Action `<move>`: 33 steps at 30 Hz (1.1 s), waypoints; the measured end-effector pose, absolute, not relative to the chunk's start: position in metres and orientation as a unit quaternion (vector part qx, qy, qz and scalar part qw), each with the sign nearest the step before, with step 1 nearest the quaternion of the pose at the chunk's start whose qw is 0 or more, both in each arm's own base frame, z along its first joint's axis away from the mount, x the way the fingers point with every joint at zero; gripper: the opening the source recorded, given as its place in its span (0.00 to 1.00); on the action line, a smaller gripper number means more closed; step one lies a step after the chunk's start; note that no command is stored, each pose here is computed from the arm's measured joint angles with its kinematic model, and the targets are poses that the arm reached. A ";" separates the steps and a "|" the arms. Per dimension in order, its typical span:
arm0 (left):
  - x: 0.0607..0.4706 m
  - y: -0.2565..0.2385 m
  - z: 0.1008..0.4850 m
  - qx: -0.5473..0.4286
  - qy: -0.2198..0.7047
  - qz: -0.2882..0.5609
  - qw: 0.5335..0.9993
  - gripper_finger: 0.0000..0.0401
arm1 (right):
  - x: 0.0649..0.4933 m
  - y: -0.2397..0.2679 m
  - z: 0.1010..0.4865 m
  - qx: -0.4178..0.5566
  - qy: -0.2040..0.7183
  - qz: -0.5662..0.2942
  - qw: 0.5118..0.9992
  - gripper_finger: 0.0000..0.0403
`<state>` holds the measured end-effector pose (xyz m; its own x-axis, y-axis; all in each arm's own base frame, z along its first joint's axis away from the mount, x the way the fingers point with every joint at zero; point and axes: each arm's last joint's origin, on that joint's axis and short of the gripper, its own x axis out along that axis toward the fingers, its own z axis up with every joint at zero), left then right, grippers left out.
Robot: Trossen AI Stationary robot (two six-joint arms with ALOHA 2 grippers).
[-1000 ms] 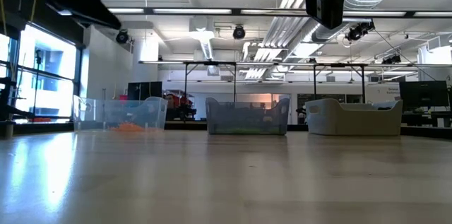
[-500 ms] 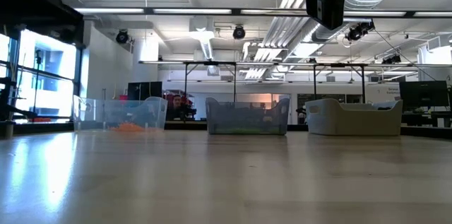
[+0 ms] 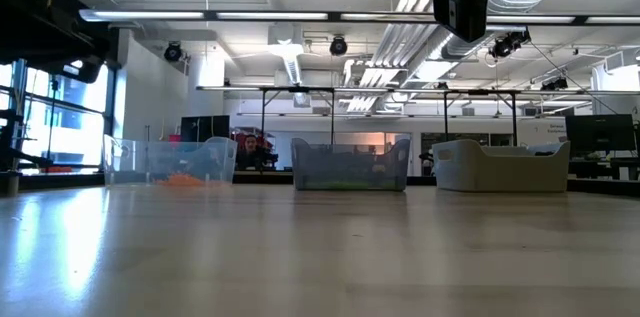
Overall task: Sort Halloween decoration
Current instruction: Return to Home Position
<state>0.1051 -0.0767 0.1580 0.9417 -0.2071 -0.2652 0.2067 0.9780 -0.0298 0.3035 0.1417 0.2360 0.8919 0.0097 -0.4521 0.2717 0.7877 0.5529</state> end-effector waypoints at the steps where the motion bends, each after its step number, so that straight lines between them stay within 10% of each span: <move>1: 0.104 -0.076 0.159 0.000 0.133 -0.106 0.985 0.14 | 0.303 0.142 0.236 0.318 0.221 -0.071 0.919 0.19; 20: 0.090 -0.052 0.162 0.013 0.033 -0.074 0.997 0.14 | 0.303 0.142 0.236 0.318 0.223 -0.070 0.919 0.19; 33: 0.093 -0.014 0.174 0.024 -0.033 0.109 0.993 0.14 | 0.303 0.142 0.236 0.318 0.223 -0.070 0.919 0.19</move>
